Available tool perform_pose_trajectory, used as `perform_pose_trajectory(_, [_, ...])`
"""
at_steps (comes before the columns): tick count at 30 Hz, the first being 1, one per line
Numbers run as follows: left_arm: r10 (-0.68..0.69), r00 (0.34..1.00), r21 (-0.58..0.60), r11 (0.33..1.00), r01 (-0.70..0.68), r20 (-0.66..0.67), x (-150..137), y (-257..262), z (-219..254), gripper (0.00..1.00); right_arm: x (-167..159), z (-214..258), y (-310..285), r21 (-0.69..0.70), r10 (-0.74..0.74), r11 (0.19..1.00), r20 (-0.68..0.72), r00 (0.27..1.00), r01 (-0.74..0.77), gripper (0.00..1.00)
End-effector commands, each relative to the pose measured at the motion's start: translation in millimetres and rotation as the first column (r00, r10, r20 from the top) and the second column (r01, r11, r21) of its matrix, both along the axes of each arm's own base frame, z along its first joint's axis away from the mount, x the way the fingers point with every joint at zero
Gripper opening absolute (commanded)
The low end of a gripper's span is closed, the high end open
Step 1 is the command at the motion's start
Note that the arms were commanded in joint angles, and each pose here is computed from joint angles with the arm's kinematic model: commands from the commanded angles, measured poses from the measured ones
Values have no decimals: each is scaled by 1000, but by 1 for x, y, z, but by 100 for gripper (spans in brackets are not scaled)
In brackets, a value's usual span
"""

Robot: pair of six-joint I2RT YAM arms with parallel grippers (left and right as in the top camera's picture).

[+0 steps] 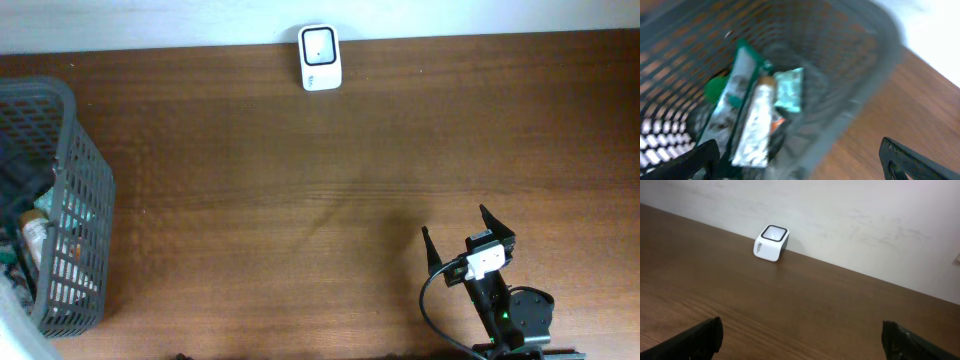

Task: Scan the item barcode
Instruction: 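Move the left gripper into the grey basket toward the green packet, then grasp the green-and-white packet with the left gripper and lift it out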

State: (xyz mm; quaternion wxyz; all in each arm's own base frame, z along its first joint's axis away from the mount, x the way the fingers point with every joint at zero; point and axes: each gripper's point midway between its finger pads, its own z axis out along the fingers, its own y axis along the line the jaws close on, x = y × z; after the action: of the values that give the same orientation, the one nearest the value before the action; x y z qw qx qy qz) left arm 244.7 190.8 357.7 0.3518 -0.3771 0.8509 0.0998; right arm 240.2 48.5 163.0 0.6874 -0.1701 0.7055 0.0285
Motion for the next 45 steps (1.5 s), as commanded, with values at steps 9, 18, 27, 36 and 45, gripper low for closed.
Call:
perform_pose_trajectory(9, [222, 967, -228, 942, -245, -122, -32, 72, -89, 99, 0, -2, 1, 3, 2, 1000, -2, 1000, -2, 99])
perform_pose_trajectory(18, [356, 912, -212, 893, -396, -205, -69, 102, -137, 91, 0, -2, 1, 3, 2, 1000, -2, 1000, -2, 98])
perform_pose_trajectory(27, [262, 924, -148, 939, -310, -278, -73, 113, -199, 95, 0, -2, 1, 4, 2, 1000, -2, 1000, -2, 98])
perform_pose_trajectory(36, [124, 921, -164, 967, -196, -369, -66, 124, -238, 86, 0, -2, 1, 3, 2, 1000, -2, 1000, -2, 98])
perform_pose_trajectory(45, [83, 916, -242, 951, -190, -393, -59, 126, -273, 84, 0, -2, 1, 3, 2, 1000, -2, 1000, -2, 99])
